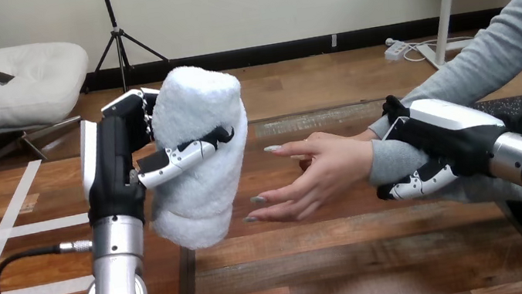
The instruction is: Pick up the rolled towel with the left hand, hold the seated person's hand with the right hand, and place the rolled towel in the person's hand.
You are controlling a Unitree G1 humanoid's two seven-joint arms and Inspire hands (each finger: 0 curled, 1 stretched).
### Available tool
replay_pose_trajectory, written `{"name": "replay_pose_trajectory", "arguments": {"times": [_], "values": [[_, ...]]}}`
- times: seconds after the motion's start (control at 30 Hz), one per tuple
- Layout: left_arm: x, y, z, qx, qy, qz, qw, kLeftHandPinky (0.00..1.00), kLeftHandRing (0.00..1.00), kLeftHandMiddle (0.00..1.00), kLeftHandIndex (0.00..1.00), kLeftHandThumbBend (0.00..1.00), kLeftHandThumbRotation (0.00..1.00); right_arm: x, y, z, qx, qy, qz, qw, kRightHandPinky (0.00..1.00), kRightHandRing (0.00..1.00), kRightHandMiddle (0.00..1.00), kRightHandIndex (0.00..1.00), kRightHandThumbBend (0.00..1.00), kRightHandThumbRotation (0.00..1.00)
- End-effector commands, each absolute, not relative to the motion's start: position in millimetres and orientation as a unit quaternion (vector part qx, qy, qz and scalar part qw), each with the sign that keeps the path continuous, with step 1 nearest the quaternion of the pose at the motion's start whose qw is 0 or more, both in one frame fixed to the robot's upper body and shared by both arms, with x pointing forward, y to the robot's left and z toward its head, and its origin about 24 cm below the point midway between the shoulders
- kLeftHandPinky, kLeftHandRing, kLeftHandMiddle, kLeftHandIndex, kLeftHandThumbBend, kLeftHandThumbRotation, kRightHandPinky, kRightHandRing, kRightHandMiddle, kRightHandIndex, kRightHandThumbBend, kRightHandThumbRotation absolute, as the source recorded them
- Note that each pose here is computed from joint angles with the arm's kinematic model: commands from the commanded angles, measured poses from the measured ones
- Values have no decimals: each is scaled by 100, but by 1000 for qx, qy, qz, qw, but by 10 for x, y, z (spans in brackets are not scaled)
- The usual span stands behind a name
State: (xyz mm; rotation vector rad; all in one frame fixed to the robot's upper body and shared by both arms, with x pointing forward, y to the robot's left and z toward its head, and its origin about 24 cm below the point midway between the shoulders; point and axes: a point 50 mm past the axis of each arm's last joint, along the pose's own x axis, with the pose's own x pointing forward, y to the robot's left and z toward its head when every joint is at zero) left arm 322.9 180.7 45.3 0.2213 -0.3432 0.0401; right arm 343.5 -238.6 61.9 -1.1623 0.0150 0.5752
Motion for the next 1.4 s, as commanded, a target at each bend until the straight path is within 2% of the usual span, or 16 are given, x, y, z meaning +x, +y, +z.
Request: {"name": "replay_pose_trajectory", "arguments": {"times": [0.0, 0.6, 1.37], "values": [[3426, 1871, 882, 116, -246, 36, 962, 34, 37, 41, 40, 58, 0, 3503, -2371, 793, -523, -28, 242, 817, 16, 21, 27, 29, 47, 23], [3425, 1974, 894, 126, -245, 46, 960, 35, 38, 41, 40, 58, 0, 3499, -2415, 807, -529, -27, 235, 815, 16, 20, 27, 28, 47, 20], [3434, 1887, 886, 100, -246, 42, 963, 35, 37, 41, 41, 57, 0, 3519, -2374, 818, -524, -30, 236, 818, 18, 22, 28, 29, 47, 31]]}}
